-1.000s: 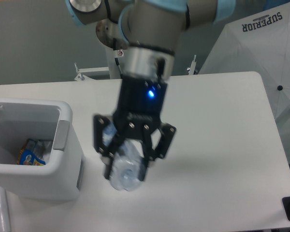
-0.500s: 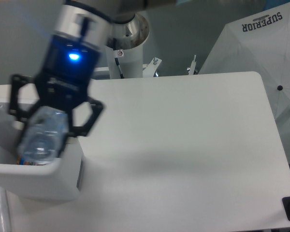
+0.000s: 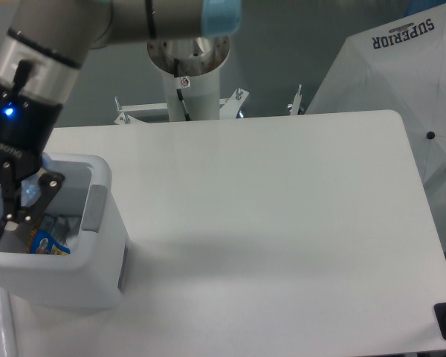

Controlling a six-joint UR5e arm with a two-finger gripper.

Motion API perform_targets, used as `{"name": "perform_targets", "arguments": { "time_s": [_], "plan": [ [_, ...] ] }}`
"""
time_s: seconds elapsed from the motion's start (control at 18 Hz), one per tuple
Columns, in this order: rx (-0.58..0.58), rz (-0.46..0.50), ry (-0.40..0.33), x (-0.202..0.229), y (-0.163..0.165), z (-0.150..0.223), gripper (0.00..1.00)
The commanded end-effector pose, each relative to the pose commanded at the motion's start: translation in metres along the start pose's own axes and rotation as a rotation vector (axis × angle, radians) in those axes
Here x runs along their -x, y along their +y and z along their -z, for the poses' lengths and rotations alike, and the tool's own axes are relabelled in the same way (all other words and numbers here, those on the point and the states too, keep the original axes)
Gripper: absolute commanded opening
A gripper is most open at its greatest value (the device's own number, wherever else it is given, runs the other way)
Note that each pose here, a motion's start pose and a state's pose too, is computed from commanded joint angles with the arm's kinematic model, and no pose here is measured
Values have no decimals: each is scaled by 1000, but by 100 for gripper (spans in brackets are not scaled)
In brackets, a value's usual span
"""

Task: Place the trash in the trash can
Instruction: 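Lower the bottle inside the bin and open the gripper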

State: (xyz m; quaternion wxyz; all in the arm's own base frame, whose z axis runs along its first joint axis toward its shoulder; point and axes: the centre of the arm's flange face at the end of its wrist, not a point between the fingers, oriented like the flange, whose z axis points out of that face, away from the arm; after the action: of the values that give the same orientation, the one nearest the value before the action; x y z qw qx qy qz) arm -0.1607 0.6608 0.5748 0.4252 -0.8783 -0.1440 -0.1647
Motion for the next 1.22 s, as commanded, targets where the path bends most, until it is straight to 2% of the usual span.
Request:
{"name": "perform_targets", "arguments": {
  "time_s": [0.89, 1.22],
  "plan": [
    [59, 22, 0, 14, 24, -27, 57],
    [88, 17, -1, 19, 37, -34, 62]
  ]
}}
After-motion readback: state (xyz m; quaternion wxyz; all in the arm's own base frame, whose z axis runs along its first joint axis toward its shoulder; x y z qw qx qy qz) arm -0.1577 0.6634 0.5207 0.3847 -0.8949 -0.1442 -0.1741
